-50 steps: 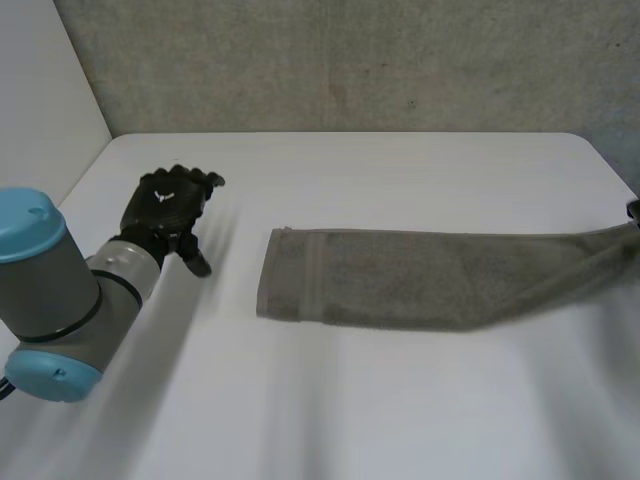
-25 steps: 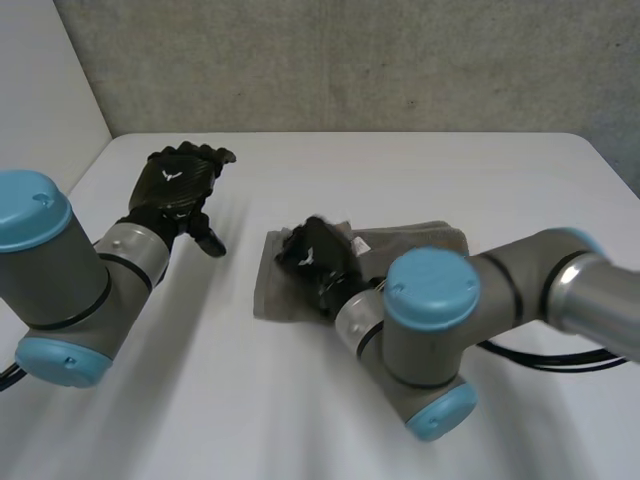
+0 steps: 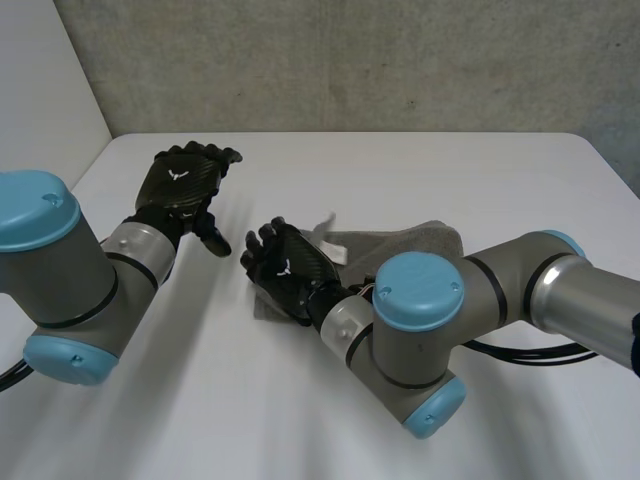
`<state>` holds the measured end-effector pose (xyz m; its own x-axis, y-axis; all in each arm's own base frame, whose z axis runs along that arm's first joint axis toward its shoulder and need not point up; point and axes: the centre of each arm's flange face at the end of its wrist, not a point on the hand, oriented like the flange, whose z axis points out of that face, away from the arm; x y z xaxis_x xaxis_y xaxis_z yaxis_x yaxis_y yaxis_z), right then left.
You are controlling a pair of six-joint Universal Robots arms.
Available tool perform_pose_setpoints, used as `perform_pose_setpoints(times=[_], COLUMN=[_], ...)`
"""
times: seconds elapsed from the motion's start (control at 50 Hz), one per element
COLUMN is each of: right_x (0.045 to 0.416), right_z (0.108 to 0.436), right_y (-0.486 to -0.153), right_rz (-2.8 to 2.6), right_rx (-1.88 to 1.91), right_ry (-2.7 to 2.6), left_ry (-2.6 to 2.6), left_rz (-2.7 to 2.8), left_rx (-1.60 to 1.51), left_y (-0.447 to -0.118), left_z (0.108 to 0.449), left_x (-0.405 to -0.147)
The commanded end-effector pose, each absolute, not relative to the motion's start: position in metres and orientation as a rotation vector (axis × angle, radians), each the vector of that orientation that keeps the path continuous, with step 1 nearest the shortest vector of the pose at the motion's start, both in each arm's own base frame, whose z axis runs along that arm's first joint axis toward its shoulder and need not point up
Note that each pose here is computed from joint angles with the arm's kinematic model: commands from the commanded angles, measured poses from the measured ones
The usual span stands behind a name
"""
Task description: Fold the towel.
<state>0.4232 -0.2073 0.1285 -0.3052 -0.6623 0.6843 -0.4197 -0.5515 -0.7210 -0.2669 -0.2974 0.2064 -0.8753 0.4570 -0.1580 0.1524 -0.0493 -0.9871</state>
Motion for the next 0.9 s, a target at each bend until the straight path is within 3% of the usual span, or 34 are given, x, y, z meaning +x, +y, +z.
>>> perform_pose_setpoints(times=[0.02,0.18,0.28,0.38,0.5,0.66,0.8,0.9], right_x=[0.388,0.323,0.286,0.271,0.261,0.259,0.249,0.254], right_z=[0.169,0.205,0.197,0.175,0.151,0.124,0.131,0.148], right_y=[-0.225,-0.259,-0.267,-0.259,-0.250,-0.260,-0.278,-0.284], right_rz=[-1.937,-1.878,-1.818,-1.734,-1.635,-1.604,-1.808,-1.999], right_rx=[-1.552,-1.140,-1.052,-1.042,-1.038,-1.046,-1.097,-1.426], right_ry=[1.538,1.841,1.997,2.096,2.175,2.247,2.358,2.298], left_ry=[-1.951,-1.877,-1.857,-1.887,-1.942,-1.984,-2.000,-1.976], left_rz=[1.995,1.909,1.843,1.825,1.852,1.861,1.851,1.871], left_rx=[-0.699,-0.776,-0.850,-0.861,-0.823,-0.799,-0.792,-0.780], left_y=[-0.283,-0.260,-0.252,-0.262,-0.273,-0.277,-0.269,-0.263], left_z=[0.208,0.197,0.174,0.154,0.144,0.140,0.153,0.170], left_x=[-0.284,-0.319,-0.349,-0.358,-0.358,-0.351,-0.344,-0.339])
